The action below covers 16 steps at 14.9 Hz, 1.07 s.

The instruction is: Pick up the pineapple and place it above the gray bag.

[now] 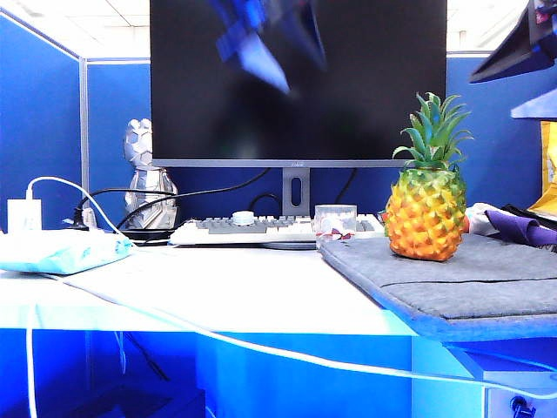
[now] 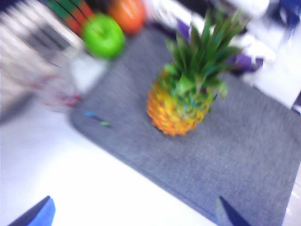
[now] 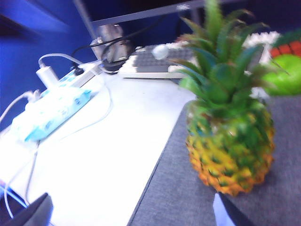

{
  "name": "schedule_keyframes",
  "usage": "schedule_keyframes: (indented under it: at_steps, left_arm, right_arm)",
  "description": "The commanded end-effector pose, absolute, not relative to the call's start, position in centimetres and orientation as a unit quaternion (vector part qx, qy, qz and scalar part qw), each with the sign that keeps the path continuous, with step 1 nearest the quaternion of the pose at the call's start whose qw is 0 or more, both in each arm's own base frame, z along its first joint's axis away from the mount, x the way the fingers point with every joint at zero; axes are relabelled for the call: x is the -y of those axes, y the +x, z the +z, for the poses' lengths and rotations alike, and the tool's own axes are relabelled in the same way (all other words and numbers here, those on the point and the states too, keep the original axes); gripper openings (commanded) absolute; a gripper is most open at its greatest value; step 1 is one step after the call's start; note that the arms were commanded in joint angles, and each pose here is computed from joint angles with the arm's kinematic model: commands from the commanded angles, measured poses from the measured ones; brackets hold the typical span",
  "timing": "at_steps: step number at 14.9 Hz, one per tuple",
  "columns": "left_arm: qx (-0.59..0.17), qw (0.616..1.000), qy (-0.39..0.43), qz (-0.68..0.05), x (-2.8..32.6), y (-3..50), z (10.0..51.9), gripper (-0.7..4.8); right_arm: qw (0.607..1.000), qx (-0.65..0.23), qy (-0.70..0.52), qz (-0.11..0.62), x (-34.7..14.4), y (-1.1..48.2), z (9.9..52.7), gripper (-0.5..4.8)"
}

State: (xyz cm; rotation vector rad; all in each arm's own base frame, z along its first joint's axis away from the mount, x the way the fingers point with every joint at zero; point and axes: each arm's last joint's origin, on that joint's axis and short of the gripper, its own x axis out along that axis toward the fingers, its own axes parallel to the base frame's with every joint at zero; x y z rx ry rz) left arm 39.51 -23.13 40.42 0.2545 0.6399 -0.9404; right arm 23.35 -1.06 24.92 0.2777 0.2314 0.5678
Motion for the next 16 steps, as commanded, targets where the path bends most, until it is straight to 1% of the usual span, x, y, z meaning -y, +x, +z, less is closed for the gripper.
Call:
schedule_keyframes:
  at_steps: [1, 2, 4, 7, 8, 9, 10, 11, 13, 14, 15, 16]
  left_arm:
    - [-0.282, 0.872, 0.148, -0.371, 20.3, 35.3, 45.6, 4.79]
    - [-0.275, 0.875, 0.147, -0.369, 19.5, 34.0, 46.9, 4.79]
    - [-0.255, 0.891, 0.15, -0.343, 17.6, 30.9, 49.7, 4.79]
    - [-0.225, 0.913, 0.126, -0.316, 15.1, 26.5, 53.1, 4.79]
    - [-0.207, 0.924, 0.122, -0.298, 14.1, 25.0, 54.3, 4.79]
    - [-0.178, 0.941, 0.101, -0.27, 12.3, 22.0, 56.2, 4.79]
    - [-0.163, 0.946, 0.088, -0.267, 11.5, 20.5, 57.0, 4.79]
    - [-0.148, 0.954, 0.076, -0.249, 10.5, 18.9, 57.8, 4.79]
    - [-0.121, 0.966, 0.051, -0.223, 8.8, 16.2, 59.0, 4.79]
    - [-0.093, 0.975, 0.038, -0.199, 7.0, 13.3, 59.9, 4.79]
    - [-0.083, 0.982, 0.022, -0.17, 5.7, 11.3, 60.3, 4.79]
    - [-0.086, 0.981, 0.009, -0.172, 4.8, 9.6, 60.2, 4.79]
  right_arm:
    - [0.952, -0.077, 0.129, 0.268, 0.8, 21.1, 27.5, 4.79]
    - [0.957, -0.065, 0.118, 0.255, 0.9, 19.7, 28.7, 4.79]
    - [0.962, -0.057, 0.104, 0.245, 0.9, 16.6, 31.6, 4.79]
    - [0.971, -0.019, 0.08, 0.225, 0.7, 12.6, 35.2, 4.79]
    - [0.971, -0.022, 0.071, 0.229, 0.4, 11.8, 35.9, 4.79]
    - [0.971, -0.05, 0.05, 0.228, -0.1, 11.1, 36.5, 4.79]
    - [0.969, -0.063, 0.048, 0.236, -0.4, 10.8, 36.7, 4.79]
    - [0.965, -0.064, 0.048, 0.251, -0.7, 10.3, 37.0, 4.79]
    - [0.967, -0.032, 0.039, 0.25, -0.8, 8.8, 38.3, 4.79]
    - [0.973, 0.012, 0.029, 0.228, -0.9, 6.8, 39.9, 4.79]
    - [0.976, 0.037, 0.022, 0.214, -0.9, 5.5, 40.7, 4.79]
    - [0.975, 0.044, 0.026, 0.215, -1.0, 5.0, 40.8, 4.79]
